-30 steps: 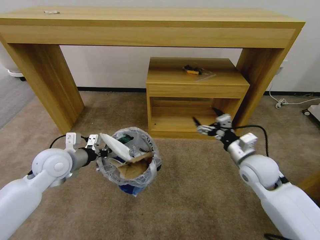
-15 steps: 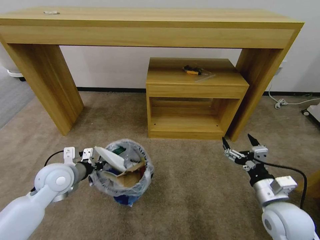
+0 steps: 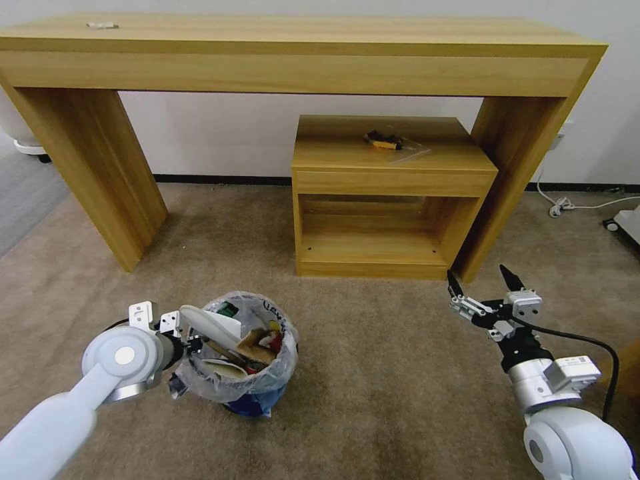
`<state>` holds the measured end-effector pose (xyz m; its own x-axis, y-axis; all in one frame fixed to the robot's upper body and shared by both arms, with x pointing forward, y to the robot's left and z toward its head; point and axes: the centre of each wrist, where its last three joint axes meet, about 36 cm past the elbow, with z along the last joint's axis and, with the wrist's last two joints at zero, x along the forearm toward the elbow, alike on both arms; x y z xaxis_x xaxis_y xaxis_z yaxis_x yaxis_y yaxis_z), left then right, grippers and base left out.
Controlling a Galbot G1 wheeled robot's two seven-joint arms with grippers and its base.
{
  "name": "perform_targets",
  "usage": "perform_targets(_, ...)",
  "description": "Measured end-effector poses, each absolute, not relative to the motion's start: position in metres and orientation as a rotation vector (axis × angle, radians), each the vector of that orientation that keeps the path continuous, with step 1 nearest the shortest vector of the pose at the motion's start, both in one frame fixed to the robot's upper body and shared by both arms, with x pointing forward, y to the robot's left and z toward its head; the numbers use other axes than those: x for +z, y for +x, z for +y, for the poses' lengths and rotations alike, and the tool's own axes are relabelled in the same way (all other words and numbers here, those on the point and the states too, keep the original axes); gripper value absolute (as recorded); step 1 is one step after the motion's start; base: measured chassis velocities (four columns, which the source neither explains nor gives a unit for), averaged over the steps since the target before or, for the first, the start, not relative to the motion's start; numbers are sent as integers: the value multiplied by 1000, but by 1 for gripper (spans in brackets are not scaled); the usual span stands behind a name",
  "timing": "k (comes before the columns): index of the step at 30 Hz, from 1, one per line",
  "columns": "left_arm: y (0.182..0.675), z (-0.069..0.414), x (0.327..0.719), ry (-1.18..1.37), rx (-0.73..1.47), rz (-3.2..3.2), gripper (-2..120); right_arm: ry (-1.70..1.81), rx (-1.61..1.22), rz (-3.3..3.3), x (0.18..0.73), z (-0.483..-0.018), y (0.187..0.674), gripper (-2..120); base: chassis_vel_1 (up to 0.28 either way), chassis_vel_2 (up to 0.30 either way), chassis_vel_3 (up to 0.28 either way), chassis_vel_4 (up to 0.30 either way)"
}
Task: Pick up the trash bin and place the garbage on the floor into it.
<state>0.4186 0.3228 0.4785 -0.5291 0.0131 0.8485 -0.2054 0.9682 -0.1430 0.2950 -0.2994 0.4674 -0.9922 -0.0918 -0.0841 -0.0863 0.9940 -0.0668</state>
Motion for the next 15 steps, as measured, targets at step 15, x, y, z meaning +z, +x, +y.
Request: perform_targets(15,426,324,470,135,331,-2090,0,-146,-95,3046,469,-297,294,100,0,0,0,0)
